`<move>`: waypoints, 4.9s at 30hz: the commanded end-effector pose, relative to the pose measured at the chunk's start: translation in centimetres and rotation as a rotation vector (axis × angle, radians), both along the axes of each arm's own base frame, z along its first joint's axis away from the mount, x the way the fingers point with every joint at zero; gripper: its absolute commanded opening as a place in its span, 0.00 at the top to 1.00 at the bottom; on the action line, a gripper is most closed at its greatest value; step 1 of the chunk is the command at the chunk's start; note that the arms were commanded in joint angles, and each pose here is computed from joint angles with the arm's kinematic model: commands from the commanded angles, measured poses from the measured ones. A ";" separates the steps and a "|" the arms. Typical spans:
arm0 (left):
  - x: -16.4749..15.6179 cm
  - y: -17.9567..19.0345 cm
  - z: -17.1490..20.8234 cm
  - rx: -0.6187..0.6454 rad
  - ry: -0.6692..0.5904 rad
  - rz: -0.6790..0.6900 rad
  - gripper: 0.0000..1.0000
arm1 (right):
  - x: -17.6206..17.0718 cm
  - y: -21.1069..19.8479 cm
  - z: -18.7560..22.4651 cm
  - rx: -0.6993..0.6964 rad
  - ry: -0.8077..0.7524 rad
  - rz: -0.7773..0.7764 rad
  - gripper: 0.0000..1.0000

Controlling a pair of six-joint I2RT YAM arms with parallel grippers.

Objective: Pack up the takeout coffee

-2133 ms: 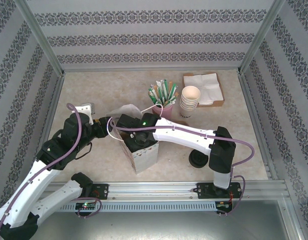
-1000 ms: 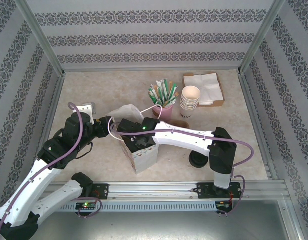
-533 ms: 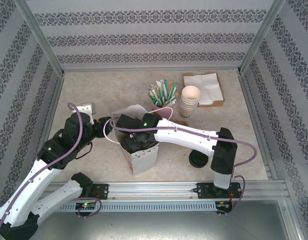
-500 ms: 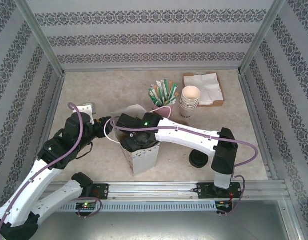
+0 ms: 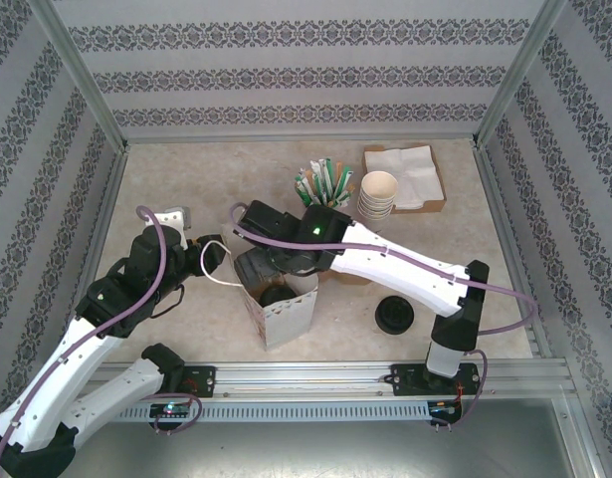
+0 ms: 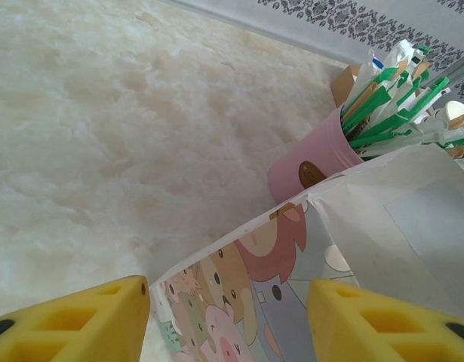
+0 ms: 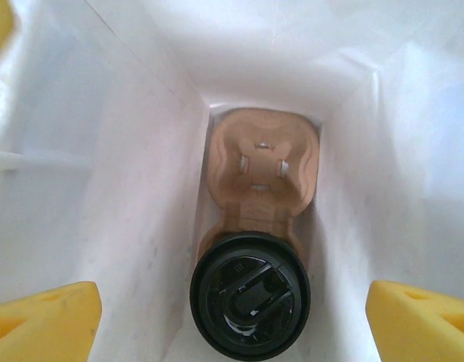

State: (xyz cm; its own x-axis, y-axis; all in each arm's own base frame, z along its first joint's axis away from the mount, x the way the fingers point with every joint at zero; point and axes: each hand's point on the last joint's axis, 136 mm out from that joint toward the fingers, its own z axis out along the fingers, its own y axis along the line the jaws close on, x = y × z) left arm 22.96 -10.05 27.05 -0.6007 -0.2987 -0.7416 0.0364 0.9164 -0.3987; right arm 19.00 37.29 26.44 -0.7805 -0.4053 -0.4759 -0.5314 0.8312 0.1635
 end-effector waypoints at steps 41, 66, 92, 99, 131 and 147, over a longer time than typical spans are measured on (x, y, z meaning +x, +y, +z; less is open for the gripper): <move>-0.3 0.6 0.7 0.038 -0.011 0.001 0.46 | 25.8 -16.7 3.4 0.280 -0.259 -0.080 0.64; 0.0 0.1 0.5 0.041 0.013 -0.016 0.50 | 27.7 -13.8 -1.1 0.173 -0.174 0.096 0.75; 0.2 0.0 0.6 0.032 0.018 -0.011 0.50 | 29.0 -15.6 0.2 0.177 -0.244 0.008 0.72; 0.2 -0.1 0.4 0.029 0.023 -0.012 0.50 | 28.6 -15.3 -0.4 0.178 -0.230 0.022 0.71; 0.2 0.0 0.0 0.033 0.032 -0.004 0.50 | 28.1 -13.0 -0.8 0.149 -0.224 0.064 0.68; 0.4 -0.3 0.2 0.026 0.030 -0.012 0.50 | 28.7 -14.3 -1.2 0.171 -0.213 0.012 0.76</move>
